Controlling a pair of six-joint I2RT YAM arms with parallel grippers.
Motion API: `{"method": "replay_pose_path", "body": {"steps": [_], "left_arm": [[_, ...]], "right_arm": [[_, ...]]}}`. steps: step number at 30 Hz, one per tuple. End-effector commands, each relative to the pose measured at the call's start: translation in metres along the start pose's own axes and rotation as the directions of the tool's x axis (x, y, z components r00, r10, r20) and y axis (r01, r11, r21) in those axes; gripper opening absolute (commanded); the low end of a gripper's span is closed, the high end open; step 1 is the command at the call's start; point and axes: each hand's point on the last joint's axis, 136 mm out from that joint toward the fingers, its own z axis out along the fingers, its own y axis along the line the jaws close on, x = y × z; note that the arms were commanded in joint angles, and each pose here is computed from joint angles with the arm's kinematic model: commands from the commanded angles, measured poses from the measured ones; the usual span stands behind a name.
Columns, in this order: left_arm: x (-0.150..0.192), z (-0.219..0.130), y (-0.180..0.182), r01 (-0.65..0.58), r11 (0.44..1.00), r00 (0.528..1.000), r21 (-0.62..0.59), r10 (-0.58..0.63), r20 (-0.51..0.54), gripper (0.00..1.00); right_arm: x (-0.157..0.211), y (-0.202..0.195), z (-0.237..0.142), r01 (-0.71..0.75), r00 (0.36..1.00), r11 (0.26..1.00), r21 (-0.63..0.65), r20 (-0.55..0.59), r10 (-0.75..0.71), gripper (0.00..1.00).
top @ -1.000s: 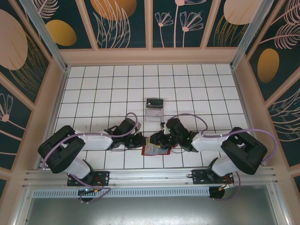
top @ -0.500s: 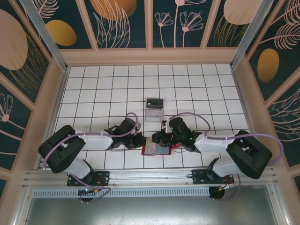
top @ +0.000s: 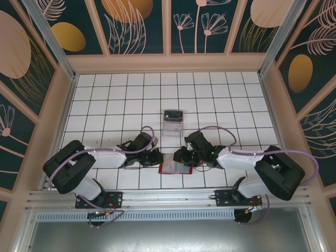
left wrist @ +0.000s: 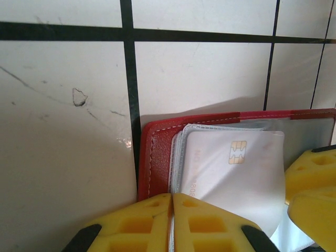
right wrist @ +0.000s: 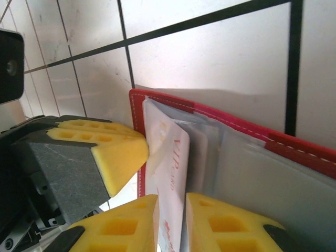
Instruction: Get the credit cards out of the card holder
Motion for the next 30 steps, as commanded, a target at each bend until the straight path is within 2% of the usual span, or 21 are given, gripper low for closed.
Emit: {"method": "replay_pose_path", "body": {"steps": [1,17,25,30], "left_arm": [[0.047,0.000,0.087,0.057,0.948,0.988,-0.313,-0.098,-0.117,0.11],[0.046,0.000,0.086,0.055,0.949,0.988,-0.310,-0.096,-0.118,0.11],[0.047,-0.001,0.088,0.049,0.946,0.988,-0.322,-0.092,-0.121,0.12],[0.048,-0.002,0.090,0.046,0.942,0.988,-0.332,-0.091,-0.123,0.12]], "right_arm": [[-0.004,-0.003,-0.003,0.013,1.000,0.999,0.040,0.019,-0.014,0.21],[-0.003,0.010,0.013,0.020,0.999,1.000,-0.008,-0.029,-0.020,0.17],[-0.002,0.002,0.007,0.020,1.000,0.999,0.032,-0.016,-0.020,0.03],[-0.003,-0.005,0.000,0.024,1.000,0.998,0.059,-0.006,-0.024,0.01]]}}
